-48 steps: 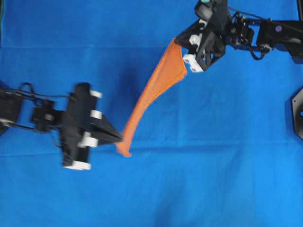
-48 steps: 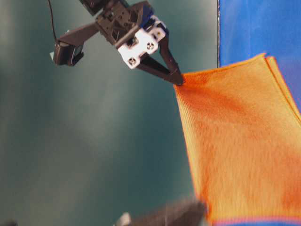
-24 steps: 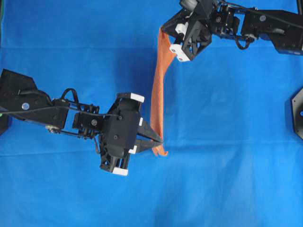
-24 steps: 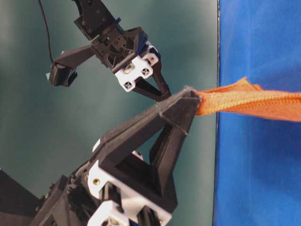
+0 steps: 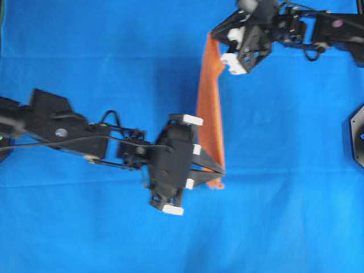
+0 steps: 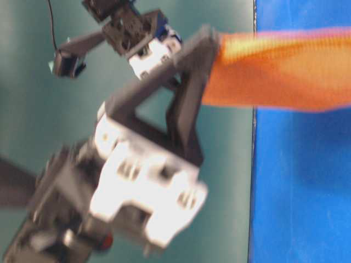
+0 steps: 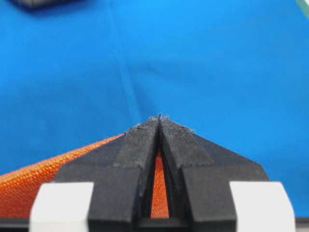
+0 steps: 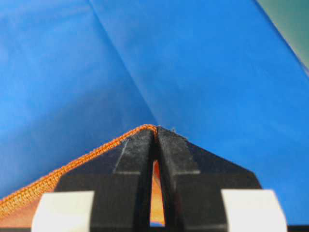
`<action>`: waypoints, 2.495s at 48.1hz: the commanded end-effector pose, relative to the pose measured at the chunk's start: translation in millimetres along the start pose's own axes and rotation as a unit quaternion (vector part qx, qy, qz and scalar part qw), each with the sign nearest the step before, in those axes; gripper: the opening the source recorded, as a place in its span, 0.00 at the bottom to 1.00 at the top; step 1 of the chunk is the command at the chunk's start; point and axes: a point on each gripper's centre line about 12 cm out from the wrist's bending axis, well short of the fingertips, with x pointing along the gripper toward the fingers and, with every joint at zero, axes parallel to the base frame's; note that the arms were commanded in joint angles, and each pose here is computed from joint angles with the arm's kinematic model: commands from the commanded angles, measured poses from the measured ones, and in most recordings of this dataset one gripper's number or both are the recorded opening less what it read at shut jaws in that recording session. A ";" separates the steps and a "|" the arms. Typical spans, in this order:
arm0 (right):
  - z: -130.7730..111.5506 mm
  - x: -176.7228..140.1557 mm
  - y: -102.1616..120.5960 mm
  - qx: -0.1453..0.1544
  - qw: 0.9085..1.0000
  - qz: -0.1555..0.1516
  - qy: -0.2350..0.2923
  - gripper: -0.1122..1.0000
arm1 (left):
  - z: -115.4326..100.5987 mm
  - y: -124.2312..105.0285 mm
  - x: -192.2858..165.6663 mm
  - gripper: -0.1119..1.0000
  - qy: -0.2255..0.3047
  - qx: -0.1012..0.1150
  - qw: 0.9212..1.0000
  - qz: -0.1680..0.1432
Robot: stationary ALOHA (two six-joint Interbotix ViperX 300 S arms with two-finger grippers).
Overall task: Fold the orange towel.
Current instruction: 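Swing the towel so the left gripper moves its corner toward the right, then lay the towel down vertically and open both grippers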
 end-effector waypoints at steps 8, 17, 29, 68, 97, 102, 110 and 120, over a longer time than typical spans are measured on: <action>-4.4 -38.6 -26.3 0.019 0.999 -0.031 -0.021 0.12 | 38.1 -5.8 36.9 0.12 -0.049 0.015 0.999 -0.002; -9.8 -38.7 -28.7 0.008 0.999 -0.038 -0.007 0.12 | 32.7 -5.4 52.7 0.12 -0.043 0.013 0.999 -0.001; -5.4 5.9 -25.8 -0.003 1.000 -0.024 -0.005 0.12 | -2.5 -4.3 41.8 0.12 -0.010 -0.017 1.000 -0.001; -14.3 74.0 2.0 -0.040 0.999 0.009 0.028 0.12 | -98.0 -10.9 0.1 0.12 0.042 -0.107 0.993 0.007; -21.3 73.5 6.5 -0.049 0.998 0.018 0.025 0.67 | -107.2 -6.8 1.1 0.67 0.056 -0.107 0.993 0.011; -20.1 69.6 6.7 -0.051 0.998 0.017 0.025 0.63 | -102.0 -6.0 -3.3 0.62 0.058 -0.103 0.993 0.010; -12.0 47.9 6.6 -0.050 0.999 0.017 0.007 0.61 | -83.6 0.5 -28.5 0.61 0.073 -0.102 0.992 0.011; -0.5 2.4 12.7 -0.054 0.998 0.027 -0.036 0.61 | -63.9 15.0 -73.1 0.61 0.075 -0.101 0.992 0.022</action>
